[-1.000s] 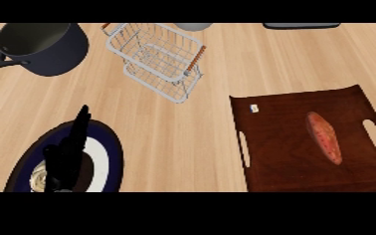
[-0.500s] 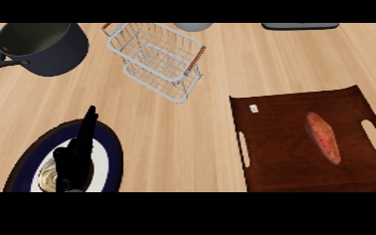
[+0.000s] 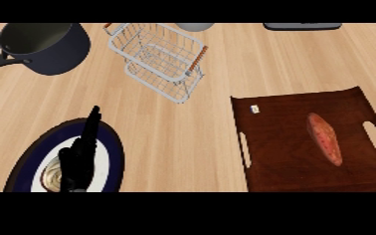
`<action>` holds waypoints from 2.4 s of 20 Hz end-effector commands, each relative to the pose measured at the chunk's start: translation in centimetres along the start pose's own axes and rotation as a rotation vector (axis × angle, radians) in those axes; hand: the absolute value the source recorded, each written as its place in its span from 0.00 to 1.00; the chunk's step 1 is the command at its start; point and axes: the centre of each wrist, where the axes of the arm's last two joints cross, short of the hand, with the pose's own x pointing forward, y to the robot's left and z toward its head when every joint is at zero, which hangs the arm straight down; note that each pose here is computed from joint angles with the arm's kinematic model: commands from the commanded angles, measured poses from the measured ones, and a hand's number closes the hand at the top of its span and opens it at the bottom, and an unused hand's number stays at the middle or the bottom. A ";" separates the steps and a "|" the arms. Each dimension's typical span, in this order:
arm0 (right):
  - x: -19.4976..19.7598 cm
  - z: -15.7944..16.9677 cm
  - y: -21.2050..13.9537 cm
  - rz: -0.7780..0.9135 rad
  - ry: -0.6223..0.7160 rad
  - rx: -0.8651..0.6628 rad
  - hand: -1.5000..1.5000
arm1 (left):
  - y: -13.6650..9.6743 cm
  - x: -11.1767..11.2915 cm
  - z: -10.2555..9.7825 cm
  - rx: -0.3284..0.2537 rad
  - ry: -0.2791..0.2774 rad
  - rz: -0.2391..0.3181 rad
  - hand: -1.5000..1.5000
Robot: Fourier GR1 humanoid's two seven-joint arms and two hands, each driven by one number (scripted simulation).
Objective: Pick the sweet potato from the tray and place it in the tiered basket
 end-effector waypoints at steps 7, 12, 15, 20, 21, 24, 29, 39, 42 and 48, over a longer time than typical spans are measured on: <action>4.1 1.8 6.9 0.156 0.094 -0.048 0.00 | -1.2 -1.4 -1.2 -0.009 0.100 -0.001 0.50; 4.0 0.7 7.4 0.299 0.153 -0.030 0.00 | 0.6 -2.1 0.0 -0.015 0.082 -0.019 0.50; 3.8 -0.1 10.2 0.358 0.214 0.012 0.00 | -0.3 -2.6 -0.3 -0.031 0.081 -0.001 0.50; 5.8 -1.2 10.0 0.371 0.263 0.062 0.00 | -0.3 -3.4 -0.3 -0.017 0.088 -0.013 0.50; 5.7 -1.5 10.9 0.369 0.250 0.062 0.00 | -1.0 -1.9 -0.8 -0.008 0.082 -0.017 0.50; 5.9 -1.4 11.4 0.333 0.225 0.092 0.00 | 0.1 -2.2 -1.6 -0.016 0.082 -0.012 0.50; 6.1 -1.3 14.7 0.375 0.277 0.129 0.00 | -0.6 -3.0 -0.9 -0.016 0.073 0.003 0.50; 7.4 -4.3 14.7 0.454 0.378 0.215 0.00 | -0.7 -2.4 -0.3 -0.023 0.084 -0.007 0.50; 6.1 -4.4 15.5 0.452 0.382 0.228 0.00 | -1.5 -2.2 0.0 -0.023 0.088 0.006 0.50; 5.3 -5.3 14.5 0.455 0.410 0.262 0.00 | 1.2 -2.7 0.4 -0.014 0.089 -0.018 0.50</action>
